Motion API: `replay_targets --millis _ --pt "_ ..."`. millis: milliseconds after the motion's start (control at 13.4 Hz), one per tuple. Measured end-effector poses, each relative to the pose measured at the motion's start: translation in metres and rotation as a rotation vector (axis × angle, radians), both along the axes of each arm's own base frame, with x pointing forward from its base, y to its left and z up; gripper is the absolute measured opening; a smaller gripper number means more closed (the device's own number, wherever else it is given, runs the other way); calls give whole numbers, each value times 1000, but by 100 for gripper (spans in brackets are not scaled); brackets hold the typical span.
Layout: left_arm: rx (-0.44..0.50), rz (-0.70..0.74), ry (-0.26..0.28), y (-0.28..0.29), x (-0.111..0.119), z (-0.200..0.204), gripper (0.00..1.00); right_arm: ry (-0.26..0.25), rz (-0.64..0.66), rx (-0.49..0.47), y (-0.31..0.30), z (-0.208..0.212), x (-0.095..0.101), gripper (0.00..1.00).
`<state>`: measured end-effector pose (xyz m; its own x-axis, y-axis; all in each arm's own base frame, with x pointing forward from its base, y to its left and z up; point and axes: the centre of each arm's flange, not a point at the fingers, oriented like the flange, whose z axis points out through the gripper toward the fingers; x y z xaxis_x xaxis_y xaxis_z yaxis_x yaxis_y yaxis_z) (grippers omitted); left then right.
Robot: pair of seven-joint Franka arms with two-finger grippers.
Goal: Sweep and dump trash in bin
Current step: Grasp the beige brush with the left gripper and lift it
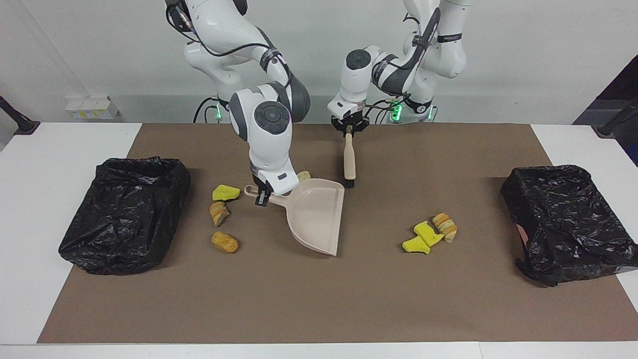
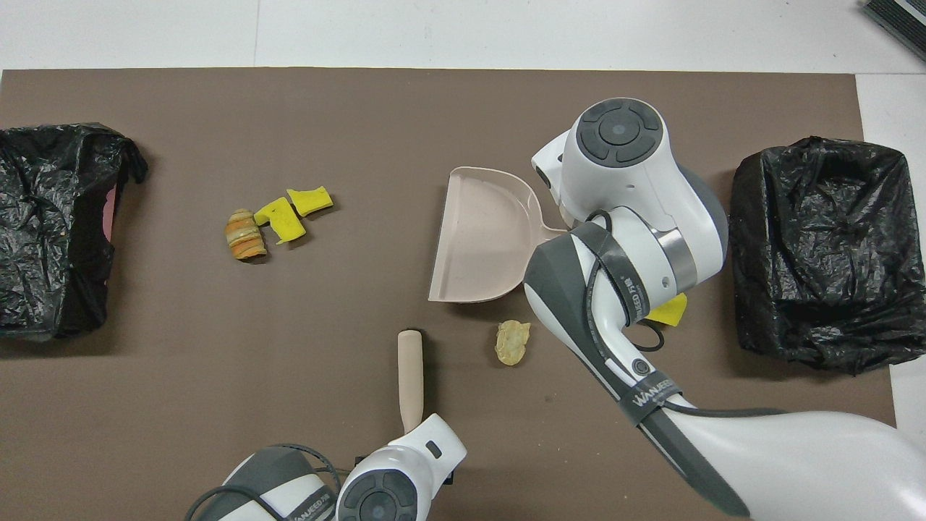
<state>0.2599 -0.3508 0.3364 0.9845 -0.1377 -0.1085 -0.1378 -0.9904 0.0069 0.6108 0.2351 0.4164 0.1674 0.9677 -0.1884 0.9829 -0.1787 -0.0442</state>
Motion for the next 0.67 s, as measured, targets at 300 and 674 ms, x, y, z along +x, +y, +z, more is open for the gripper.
replay_targets --millis 300,674 --pt "-5 11 -2 1 5 2 26 0 1 0 0 0 0 31" --pt "-27 84 -15 23 53 36 26 -15 13 8 6 -5 -1 31"
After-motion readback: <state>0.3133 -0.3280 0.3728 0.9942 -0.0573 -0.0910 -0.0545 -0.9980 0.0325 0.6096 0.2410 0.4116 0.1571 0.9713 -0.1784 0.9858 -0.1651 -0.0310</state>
